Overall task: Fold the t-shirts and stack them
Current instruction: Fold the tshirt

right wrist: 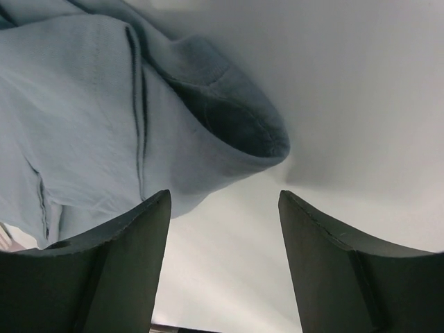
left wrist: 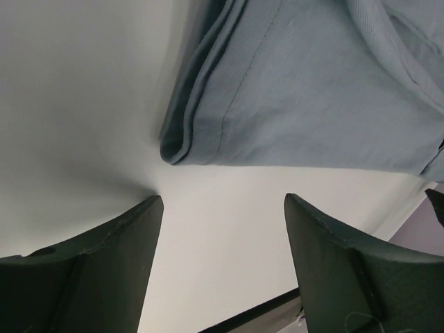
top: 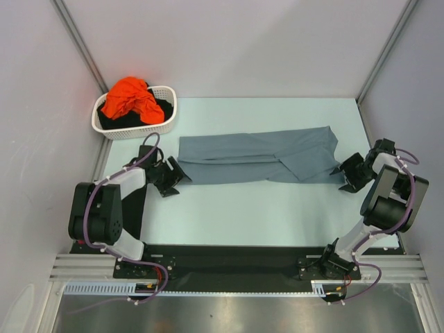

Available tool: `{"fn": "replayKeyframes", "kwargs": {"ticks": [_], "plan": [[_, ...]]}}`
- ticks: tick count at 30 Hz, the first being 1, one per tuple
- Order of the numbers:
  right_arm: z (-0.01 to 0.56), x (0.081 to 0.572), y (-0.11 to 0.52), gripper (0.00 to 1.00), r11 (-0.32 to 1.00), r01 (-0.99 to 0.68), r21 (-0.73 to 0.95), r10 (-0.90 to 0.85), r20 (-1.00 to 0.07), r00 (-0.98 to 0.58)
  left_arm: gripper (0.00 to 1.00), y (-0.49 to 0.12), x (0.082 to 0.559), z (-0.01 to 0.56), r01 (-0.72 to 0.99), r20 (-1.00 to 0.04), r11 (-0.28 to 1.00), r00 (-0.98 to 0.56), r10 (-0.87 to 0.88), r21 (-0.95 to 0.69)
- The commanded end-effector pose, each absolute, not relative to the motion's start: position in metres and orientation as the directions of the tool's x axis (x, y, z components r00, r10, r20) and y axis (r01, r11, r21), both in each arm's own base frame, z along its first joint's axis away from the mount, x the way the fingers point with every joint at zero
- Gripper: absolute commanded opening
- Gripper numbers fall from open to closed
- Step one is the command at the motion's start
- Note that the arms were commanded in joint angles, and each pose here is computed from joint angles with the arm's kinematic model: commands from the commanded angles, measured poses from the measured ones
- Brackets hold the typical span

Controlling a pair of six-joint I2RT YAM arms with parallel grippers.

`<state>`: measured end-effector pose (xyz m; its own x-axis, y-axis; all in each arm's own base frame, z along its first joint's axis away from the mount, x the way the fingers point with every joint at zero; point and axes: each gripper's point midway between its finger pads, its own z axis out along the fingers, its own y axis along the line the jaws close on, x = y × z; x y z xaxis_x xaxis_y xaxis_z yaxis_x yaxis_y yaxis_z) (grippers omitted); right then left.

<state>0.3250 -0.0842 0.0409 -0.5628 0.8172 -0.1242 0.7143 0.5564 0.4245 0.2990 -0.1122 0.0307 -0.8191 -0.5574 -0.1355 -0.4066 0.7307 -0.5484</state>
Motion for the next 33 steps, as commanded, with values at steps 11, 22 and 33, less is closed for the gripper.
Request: {"fn": "replayKeyframes", "kwargs": {"ticks": [11,22,33], "plan": [[0.03,0.336,-0.097,0.63,0.55,0.721,0.421,0.826,-0.144,-0.545,0.6,-0.086,0.322,0.006,-0.495,-0.178,0.745,-0.767,-0.616,-0.446],[0.024,0.346,-0.104,0.52,0.559,0.718,0.415,0.821,-0.154,-0.55,0.0,-0.076,0.329,-0.003,-0.48,-0.191,0.791,-0.795,-0.575,-0.38],[0.028,0.343,-0.126,0.02,0.61,0.732,0.303,0.792,-0.207,-0.574,0.0,-0.068,0.321,-0.003,-0.497,-0.183,0.805,-0.802,-0.568,-0.323]]}}
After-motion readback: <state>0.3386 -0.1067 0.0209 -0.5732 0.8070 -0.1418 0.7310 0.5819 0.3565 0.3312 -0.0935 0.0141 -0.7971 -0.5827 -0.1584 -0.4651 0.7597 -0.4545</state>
